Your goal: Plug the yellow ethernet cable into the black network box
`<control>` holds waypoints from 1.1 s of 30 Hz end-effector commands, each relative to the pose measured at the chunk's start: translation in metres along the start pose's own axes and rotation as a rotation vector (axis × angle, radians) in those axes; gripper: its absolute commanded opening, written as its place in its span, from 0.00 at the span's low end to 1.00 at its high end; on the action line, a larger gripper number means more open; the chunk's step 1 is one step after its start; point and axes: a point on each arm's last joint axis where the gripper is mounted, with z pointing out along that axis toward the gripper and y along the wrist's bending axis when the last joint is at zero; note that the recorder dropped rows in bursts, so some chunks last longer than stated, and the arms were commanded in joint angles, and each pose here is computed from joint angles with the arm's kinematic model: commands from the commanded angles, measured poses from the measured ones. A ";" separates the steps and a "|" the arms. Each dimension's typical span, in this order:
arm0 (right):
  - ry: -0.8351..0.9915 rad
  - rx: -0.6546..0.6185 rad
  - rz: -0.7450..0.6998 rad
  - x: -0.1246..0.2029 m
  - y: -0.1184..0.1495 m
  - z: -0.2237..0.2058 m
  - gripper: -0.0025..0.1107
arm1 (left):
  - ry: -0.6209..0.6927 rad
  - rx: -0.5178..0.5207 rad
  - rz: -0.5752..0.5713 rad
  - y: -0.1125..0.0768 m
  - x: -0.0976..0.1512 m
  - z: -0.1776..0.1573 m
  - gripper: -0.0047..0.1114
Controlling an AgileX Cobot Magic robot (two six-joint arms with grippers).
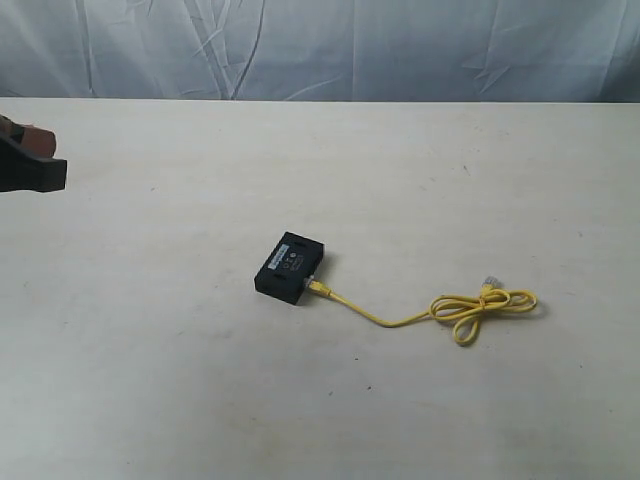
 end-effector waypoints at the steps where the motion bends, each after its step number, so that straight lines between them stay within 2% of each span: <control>1: -0.047 0.004 0.000 0.027 0.000 -0.014 0.02 | -0.009 -0.005 0.001 0.000 0.000 -0.002 0.04; 11: -0.116 0.117 0.055 0.076 -0.007 -0.028 0.02 | -0.009 -0.005 0.001 0.000 0.000 -0.002 0.04; 14: -0.106 0.119 0.056 0.077 -0.007 -0.028 0.02 | -0.009 -0.005 0.001 0.000 0.000 -0.002 0.04; 22: 0.065 0.120 0.067 0.093 -0.007 -0.028 0.02 | -0.009 -0.005 0.001 0.000 0.000 -0.002 0.04; 33: 0.065 0.118 0.067 0.093 -0.007 -0.028 0.02 | -0.009 -0.005 0.001 0.000 0.000 -0.002 0.04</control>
